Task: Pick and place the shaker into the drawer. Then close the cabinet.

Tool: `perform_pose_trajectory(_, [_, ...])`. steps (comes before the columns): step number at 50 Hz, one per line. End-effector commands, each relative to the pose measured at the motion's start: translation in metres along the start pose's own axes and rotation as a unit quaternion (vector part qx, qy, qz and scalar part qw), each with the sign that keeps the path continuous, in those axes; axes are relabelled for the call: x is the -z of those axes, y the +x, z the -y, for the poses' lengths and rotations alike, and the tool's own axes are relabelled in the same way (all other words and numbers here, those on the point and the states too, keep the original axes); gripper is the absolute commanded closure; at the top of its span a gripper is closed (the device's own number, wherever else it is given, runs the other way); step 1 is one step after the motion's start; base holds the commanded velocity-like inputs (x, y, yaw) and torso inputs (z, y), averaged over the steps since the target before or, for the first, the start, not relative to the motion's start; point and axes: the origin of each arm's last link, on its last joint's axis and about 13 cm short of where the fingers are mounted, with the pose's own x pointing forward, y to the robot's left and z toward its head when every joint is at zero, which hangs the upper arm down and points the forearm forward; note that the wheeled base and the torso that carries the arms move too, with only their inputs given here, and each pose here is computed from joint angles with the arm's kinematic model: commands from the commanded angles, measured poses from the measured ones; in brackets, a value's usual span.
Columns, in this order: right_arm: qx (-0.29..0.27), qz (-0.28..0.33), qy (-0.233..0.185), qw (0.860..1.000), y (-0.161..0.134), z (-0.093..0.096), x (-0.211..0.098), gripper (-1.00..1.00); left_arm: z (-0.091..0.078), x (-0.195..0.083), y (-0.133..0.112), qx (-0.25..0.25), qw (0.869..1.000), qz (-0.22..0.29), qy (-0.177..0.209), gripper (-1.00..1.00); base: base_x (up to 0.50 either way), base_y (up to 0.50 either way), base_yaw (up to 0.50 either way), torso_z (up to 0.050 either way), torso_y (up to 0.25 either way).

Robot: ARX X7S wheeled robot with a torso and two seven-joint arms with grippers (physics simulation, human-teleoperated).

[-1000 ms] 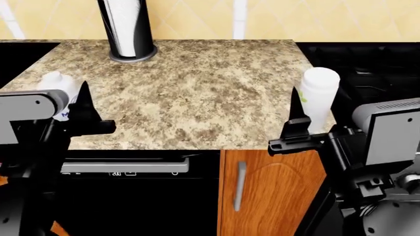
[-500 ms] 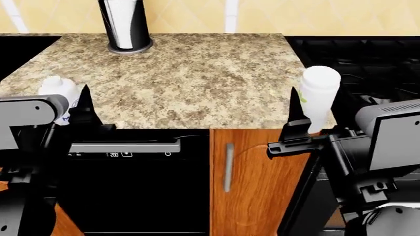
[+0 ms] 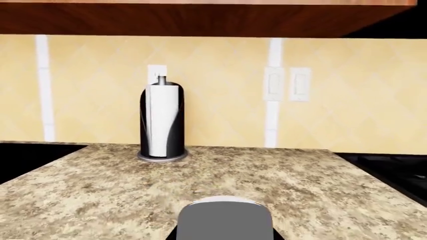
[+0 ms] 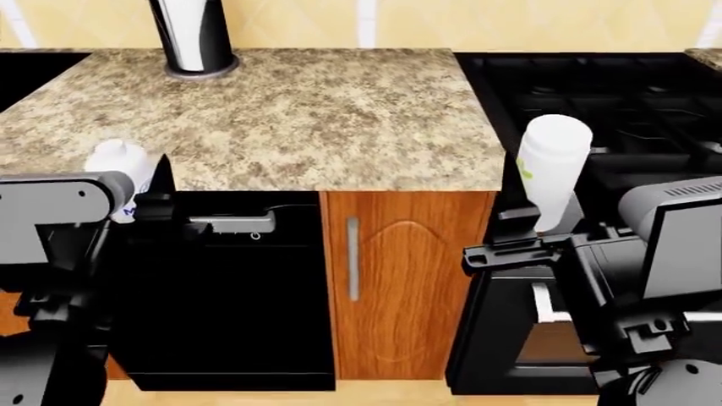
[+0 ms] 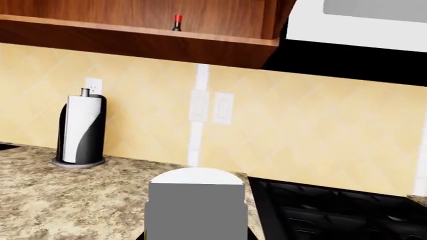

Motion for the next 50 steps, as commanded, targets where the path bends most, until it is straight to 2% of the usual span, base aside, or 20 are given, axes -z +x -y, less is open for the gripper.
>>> perform_pose_trajectory(1, [0.01, 0.006, 0.002, 1.0, -0.0016, 0.0015, 0.0027, 1.0, 0.0007, 0.0015, -0.0022, 0.001, 1.0, -0.003, -0.006, 1.0, -0.35, -0.17, 0.0, 0.0, 0.0])
perform_pose_trajectory(14, [0.01, 0.001, 0.008, 1.0, -0.0024, 0.0007, 0.0075, 1.0, 0.0002, 0.0041, -0.0035, -0.002, 1.0, -0.006, -0.01, 1.0, -0.41, -0.33, 0.0, 0.0, 0.0])
perform_pose_trajectory(28, [0.013, 0.001, 0.008, 1.0, -0.0045, 0.0007, 0.0078, 1.0, 0.0002, 0.0057, -0.0039, -0.002, 1.0, -0.007, -0.013, 1.0, -0.15, -0.5, 0.0, 0.001, 0.0])
perform_pose_trajectory(50, [0.016, 0.005, 0.005, 1.0, -0.0062, 0.0017, 0.0063, 1.0, 0.0013, 0.0045, -0.0049, 0.001, 1.0, -0.007, -0.012, 1.0, -0.02, -0.5, 0.0, 0.0, 0.0])
